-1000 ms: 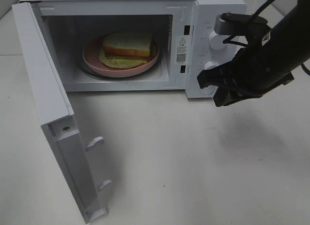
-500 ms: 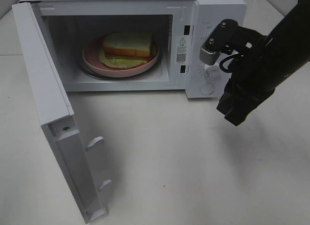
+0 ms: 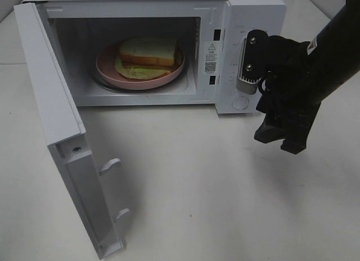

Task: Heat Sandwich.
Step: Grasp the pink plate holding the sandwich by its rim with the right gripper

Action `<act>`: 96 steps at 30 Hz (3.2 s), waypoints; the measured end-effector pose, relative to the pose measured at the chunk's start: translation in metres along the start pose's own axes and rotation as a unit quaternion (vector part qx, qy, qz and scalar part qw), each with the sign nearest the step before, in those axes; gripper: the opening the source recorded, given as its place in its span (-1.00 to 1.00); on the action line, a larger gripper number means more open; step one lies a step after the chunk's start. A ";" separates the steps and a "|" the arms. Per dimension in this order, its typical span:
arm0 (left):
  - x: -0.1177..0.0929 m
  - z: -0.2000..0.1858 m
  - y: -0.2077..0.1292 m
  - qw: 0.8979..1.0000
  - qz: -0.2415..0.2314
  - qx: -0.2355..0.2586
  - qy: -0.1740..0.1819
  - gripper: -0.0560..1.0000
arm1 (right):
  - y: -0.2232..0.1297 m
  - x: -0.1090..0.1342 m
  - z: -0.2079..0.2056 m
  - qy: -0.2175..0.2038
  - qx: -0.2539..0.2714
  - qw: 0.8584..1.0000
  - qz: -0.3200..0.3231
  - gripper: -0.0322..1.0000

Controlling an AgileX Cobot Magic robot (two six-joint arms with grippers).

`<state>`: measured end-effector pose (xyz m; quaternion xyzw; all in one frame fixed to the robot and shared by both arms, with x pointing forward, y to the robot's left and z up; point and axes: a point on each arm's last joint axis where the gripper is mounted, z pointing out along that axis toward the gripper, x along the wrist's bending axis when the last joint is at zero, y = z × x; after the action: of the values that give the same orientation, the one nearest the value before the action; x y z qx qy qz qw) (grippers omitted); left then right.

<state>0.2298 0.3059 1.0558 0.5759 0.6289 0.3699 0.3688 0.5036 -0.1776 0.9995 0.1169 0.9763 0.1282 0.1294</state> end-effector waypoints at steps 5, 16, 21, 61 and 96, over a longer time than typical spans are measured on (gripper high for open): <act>0.000 0.000 0.000 1.000 0.000 0.000 0.000 0.94 | -0.002 -0.001 0.000 -0.006 0.010 1.000 -0.013 0.68; 0.000 0.000 0.000 1.000 0.000 0.000 0.000 0.94 | 0.008 0.001 -0.002 -0.015 0.006 0.994 -0.105 0.78; 0.000 0.000 0.000 1.000 0.000 0.000 0.000 0.94 | 0.027 -0.001 -0.006 -0.030 -0.002 0.988 -0.149 0.76; 0.000 0.000 0.000 1.000 0.000 0.000 0.000 0.94 | 0.144 -0.046 0.064 -0.078 -0.013 0.968 -0.237 0.68; 0.000 0.000 0.000 1.000 0.000 0.000 0.000 0.94 | 0.184 -0.087 0.159 -0.115 -0.014 0.971 -0.210 0.58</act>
<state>0.2298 0.3059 1.0558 0.5759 0.6289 0.3699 0.3688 0.6662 0.0073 0.9216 -0.0788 0.9557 0.0973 0.2663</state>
